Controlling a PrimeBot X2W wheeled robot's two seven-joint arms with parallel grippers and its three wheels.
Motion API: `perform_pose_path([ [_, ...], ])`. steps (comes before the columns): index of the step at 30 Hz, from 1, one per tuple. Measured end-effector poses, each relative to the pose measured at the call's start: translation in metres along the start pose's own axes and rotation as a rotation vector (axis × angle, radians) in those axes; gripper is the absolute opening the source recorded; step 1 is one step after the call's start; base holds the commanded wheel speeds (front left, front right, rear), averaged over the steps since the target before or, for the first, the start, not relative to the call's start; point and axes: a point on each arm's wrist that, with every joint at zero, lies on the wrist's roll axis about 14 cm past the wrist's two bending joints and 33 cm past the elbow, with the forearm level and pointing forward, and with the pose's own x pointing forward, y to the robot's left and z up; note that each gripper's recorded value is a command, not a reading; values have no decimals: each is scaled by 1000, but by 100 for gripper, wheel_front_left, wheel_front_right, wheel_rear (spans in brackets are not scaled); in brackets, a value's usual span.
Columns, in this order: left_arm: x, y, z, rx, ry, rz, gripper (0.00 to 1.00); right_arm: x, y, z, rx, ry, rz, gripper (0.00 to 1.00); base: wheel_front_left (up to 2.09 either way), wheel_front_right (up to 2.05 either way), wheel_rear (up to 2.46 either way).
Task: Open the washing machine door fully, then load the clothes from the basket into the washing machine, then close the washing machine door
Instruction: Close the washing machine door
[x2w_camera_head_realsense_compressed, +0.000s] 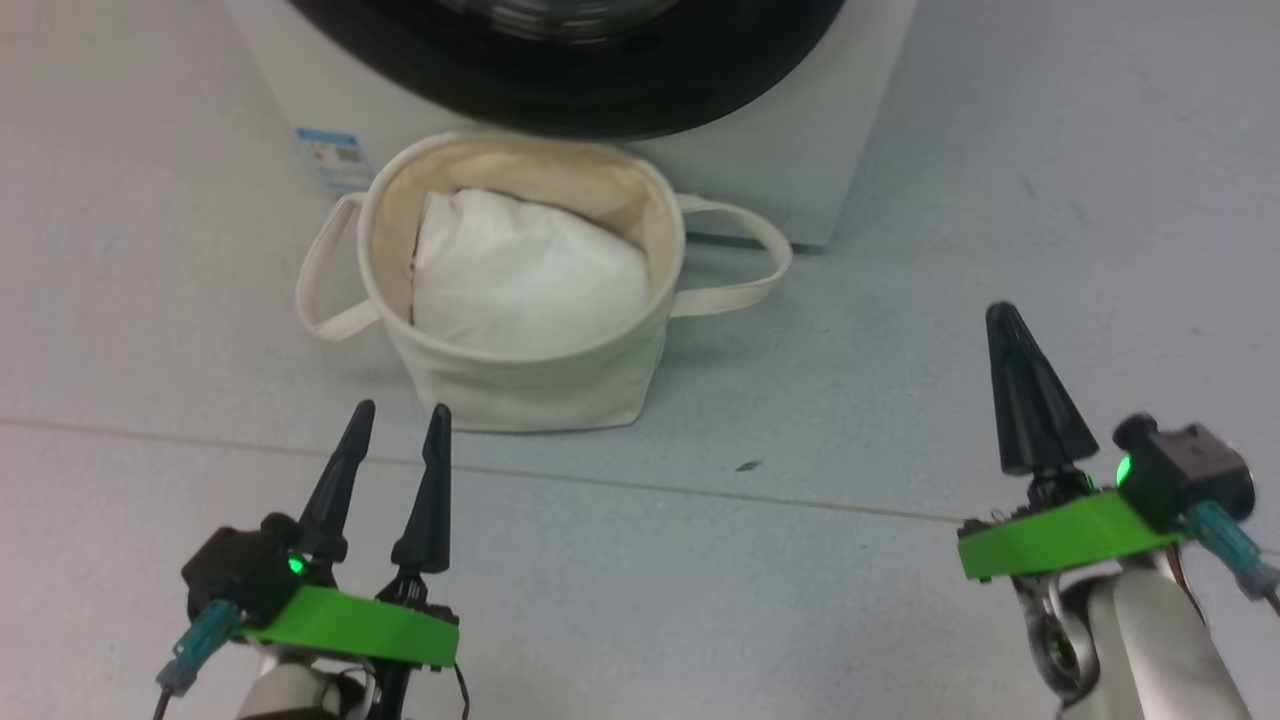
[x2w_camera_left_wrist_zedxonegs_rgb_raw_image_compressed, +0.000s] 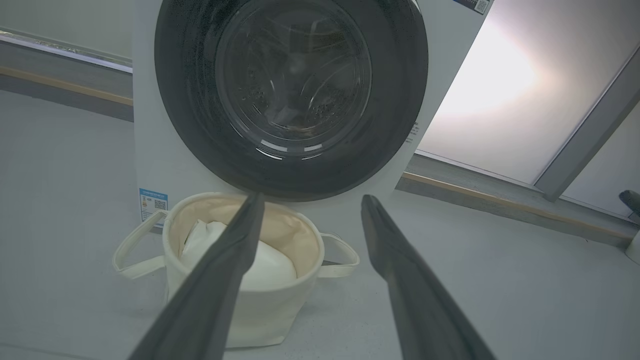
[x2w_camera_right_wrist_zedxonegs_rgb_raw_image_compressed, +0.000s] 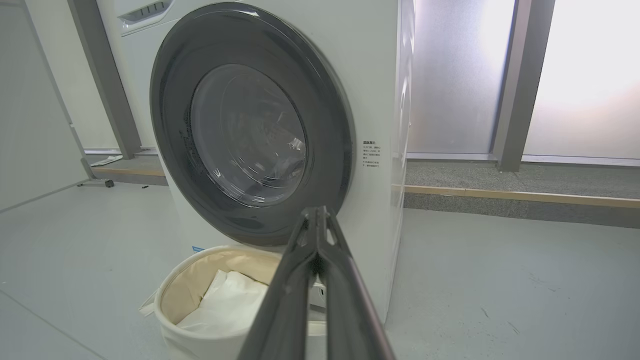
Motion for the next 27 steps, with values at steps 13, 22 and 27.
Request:
perform_pose_path([
  [13,-4,-29,8,37,-22,-85,100,-59,-44,12,58,-5,-185,100,0,0,0],
  [22,-7,-35,8,63,-21,-94,100,-63,-31,4,75,24,-154,100,0,0,0],
  [27,-8,-35,6,98,-14,-85,100,-62,-31,3,66,27,-155,100,0,0,0],
])
